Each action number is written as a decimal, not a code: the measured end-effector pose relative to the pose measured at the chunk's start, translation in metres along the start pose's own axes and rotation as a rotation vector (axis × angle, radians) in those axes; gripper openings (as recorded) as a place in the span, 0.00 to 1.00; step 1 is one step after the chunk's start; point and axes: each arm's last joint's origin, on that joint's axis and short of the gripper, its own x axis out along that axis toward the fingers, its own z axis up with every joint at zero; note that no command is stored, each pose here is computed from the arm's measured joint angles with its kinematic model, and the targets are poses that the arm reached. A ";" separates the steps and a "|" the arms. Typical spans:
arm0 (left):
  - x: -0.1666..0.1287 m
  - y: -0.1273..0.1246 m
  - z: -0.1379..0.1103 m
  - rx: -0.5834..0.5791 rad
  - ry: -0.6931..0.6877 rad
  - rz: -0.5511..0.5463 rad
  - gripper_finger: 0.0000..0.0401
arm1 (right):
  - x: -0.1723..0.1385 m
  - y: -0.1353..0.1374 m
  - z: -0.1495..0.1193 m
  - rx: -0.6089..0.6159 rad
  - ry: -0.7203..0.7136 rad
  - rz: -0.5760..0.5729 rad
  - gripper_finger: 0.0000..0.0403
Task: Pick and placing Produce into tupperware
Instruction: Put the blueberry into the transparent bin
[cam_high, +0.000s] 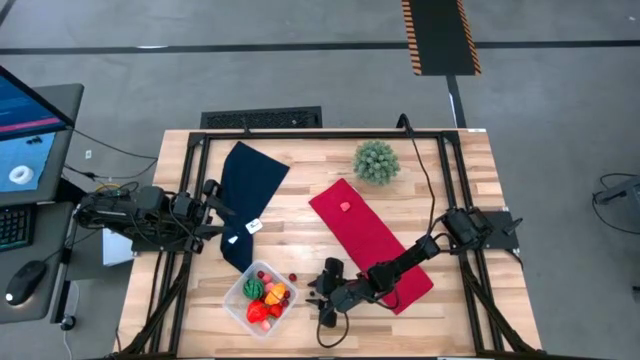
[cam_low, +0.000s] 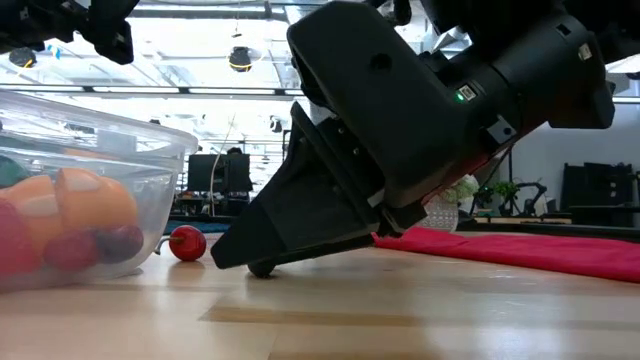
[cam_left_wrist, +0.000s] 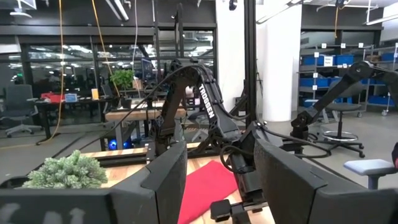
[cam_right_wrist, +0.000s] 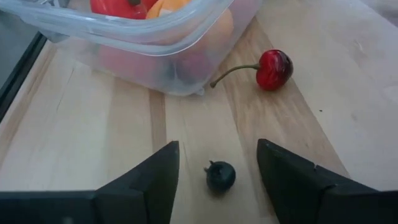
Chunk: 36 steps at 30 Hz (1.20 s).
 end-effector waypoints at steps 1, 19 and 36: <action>0.000 0.000 0.000 0.000 0.000 0.000 0.45 | 0.000 0.000 0.000 -0.001 0.006 0.000 0.58; 0.000 0.000 0.000 -0.001 0.001 0.000 0.45 | -0.004 0.003 -0.009 0.013 0.094 0.019 0.37; 0.000 0.000 0.000 -0.001 0.000 0.000 0.45 | -0.011 0.002 0.000 -0.013 0.105 0.033 0.22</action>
